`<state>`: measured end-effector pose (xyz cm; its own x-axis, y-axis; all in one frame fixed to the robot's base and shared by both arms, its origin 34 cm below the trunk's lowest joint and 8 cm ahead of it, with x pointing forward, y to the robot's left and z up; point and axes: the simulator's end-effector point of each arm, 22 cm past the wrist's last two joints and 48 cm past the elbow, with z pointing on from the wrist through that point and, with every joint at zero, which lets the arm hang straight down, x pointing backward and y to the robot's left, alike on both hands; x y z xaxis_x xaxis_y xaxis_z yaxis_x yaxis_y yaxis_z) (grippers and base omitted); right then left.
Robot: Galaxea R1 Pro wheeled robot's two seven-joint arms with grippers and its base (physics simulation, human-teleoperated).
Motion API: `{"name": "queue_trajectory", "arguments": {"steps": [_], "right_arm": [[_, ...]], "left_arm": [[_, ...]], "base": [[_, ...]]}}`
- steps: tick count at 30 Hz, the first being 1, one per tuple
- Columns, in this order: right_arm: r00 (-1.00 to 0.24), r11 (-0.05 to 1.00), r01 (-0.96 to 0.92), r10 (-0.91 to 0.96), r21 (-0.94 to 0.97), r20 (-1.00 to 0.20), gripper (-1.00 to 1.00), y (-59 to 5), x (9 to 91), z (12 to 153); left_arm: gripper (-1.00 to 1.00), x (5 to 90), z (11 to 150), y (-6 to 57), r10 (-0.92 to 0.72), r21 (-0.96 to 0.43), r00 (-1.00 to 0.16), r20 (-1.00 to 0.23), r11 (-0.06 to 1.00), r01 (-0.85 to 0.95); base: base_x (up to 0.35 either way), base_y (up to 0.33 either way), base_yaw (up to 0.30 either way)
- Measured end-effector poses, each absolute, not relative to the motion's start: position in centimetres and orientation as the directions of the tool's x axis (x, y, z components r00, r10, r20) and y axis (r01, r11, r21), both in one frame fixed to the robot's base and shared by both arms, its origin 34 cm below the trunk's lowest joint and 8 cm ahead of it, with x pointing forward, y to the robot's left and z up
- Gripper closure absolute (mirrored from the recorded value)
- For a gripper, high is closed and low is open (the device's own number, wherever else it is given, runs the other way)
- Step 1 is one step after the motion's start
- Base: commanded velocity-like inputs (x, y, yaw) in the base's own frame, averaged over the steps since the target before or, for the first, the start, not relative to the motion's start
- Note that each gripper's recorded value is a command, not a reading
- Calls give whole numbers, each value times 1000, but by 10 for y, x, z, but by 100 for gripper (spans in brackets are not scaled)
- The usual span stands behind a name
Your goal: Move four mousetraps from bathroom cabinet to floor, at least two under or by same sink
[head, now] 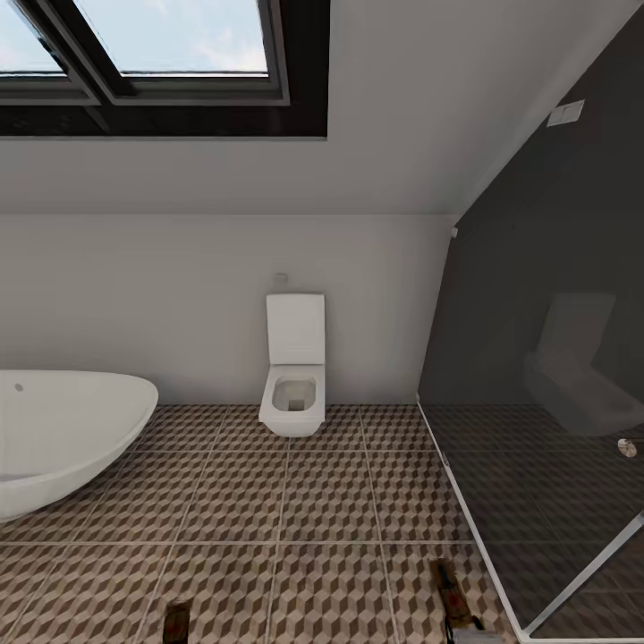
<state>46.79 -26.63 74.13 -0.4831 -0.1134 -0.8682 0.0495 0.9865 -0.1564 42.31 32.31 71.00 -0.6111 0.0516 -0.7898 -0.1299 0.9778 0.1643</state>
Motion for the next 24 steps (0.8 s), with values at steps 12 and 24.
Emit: {"name": "queue_trajectory", "arguments": {"steps": [12,24], "right_arm": [[-470,965,126,-145,-229,-870,100,-279,590,824],[-502,974,95,-130,-204,-855,100,-228,655,911]], "left_arm": [[100,567,777,267,15,63,-676,-737,997,-47],[100,709,891,285,63,192,-754,-654,978,-85]], "base": [[0,0,0],[0,0,0]]}}
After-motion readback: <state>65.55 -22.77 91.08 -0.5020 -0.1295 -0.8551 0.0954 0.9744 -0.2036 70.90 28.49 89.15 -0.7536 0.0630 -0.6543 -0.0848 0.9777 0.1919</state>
